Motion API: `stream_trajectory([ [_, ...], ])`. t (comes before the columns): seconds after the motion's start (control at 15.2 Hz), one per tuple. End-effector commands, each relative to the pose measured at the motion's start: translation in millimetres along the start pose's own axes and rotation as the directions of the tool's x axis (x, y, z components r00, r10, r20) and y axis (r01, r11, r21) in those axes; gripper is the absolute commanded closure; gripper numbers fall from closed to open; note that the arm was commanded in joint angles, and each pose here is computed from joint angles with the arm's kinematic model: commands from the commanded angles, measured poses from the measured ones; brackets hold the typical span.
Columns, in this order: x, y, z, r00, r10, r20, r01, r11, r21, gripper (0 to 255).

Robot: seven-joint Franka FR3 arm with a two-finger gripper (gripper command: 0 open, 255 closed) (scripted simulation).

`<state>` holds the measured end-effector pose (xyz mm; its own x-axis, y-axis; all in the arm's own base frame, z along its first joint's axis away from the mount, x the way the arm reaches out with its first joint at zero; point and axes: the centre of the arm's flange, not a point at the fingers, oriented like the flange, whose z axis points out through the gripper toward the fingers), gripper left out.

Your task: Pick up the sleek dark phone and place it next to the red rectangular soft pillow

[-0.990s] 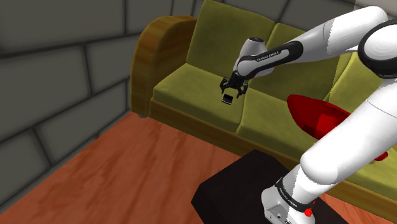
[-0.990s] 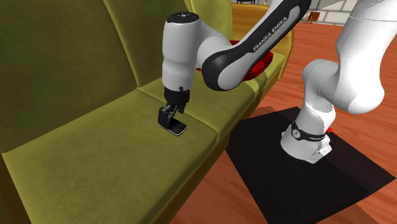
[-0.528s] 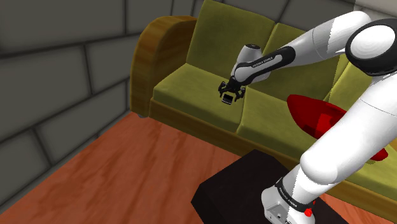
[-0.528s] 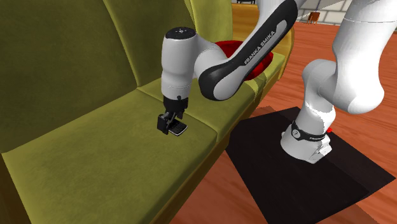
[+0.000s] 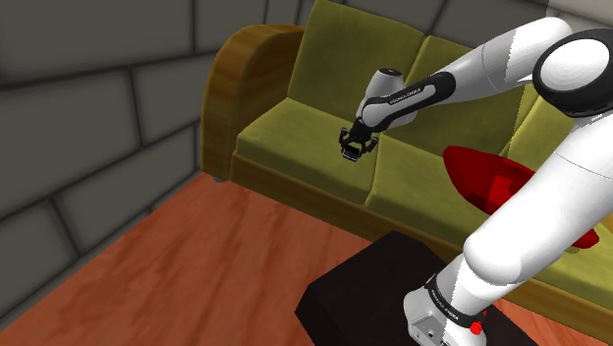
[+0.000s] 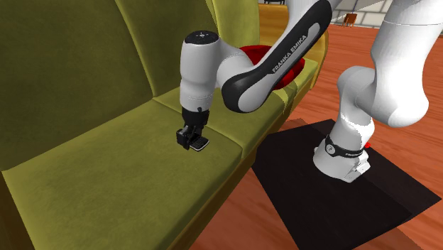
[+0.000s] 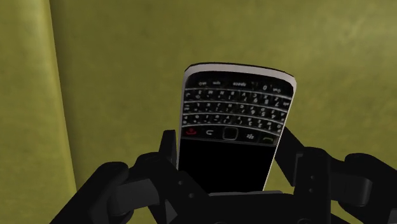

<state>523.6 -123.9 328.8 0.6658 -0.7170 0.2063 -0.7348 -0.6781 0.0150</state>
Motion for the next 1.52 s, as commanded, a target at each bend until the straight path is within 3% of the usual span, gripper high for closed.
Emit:
stream_trajectory([
  [0.0, -0.2, 0.7, 1.2, 1.000, 0.001, 0.002, -0.001, 1.000, -0.002, 255],
  [0.53, -0.2, 0.7, 1.3, 1.000, 0.001, 0.002, -0.001, 1.000, -0.002, 255],
  [1.45, 15.0, 1.8, -71.0, 1.000, 0.001, 0.002, -0.001, 1.000, -0.002, 255],
])
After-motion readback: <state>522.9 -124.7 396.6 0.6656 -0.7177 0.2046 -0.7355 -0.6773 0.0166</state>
